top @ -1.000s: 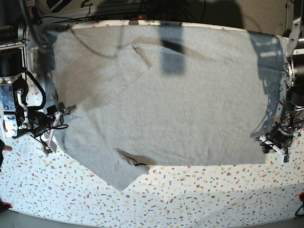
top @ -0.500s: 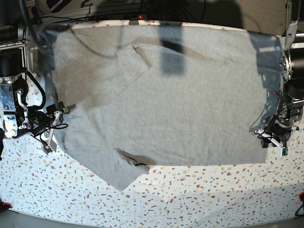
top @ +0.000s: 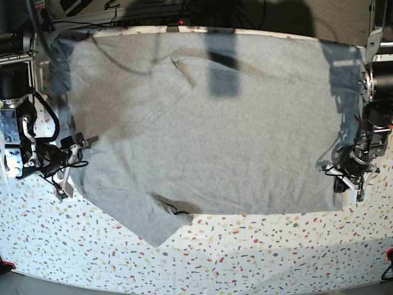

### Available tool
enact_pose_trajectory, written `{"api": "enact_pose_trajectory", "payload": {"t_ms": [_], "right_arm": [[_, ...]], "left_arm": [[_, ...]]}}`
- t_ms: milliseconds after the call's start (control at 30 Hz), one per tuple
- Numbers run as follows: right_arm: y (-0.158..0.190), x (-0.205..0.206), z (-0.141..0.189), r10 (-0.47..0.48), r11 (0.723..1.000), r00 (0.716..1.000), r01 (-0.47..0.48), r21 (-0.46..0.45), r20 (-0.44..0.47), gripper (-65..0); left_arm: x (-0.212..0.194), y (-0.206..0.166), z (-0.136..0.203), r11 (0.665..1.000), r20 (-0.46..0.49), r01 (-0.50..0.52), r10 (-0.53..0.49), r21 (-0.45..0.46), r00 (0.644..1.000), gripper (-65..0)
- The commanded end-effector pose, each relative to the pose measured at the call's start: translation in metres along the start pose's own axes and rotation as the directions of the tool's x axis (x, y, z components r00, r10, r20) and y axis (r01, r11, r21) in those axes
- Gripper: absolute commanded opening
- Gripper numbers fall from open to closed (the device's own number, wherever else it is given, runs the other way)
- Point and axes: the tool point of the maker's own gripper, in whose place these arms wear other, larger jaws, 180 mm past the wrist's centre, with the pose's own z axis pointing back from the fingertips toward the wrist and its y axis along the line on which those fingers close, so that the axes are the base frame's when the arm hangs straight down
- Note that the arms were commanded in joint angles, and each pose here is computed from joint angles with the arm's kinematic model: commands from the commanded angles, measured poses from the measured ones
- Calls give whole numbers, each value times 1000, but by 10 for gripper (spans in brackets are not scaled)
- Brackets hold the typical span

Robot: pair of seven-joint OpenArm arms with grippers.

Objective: Fold the T-shirt properly
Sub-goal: 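Grasp the side edges of the shirt body with both grippers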

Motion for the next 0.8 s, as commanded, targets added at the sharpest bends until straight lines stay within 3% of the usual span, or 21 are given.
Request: {"api": "enact_pose_trajectory", "payload": {"t_ms": [0, 100, 200, 267, 567, 767], "right_arm": [[-16, 22, 12, 7, 999, 997, -4, -35, 79, -414], [-19, 44, 15, 34, 998, 981, -23, -62, 192, -380], [-29, 60, 19, 92, 990, 967, -63, -126, 236, -274], [-37, 71, 21, 114, 984, 963, -76, -164, 242, -238], [-77, 93, 7, -85, 984, 966, 120, -129, 245, -239], [-86, 84, -5, -147, 980, 979, 163, -110, 141, -239]], "left_arm": [[31, 8, -2, 1000, 85, 2, -2, 10, 996, -650], [30, 8, -2, 1000, 78, 1, -2, 10, 997, -650], [20, 8, -3, 1000, 22, 2, -2, 10, 1000, -650], [15, 8, -3, 1000, -4, 2, -2, 10, 1000, -650], [6, 4, -4, 1000, -49, -1, 1, 4, 999, -650], [0, -8, -7, 1000, -74, -8, 7, -14, 997, -650]]}}
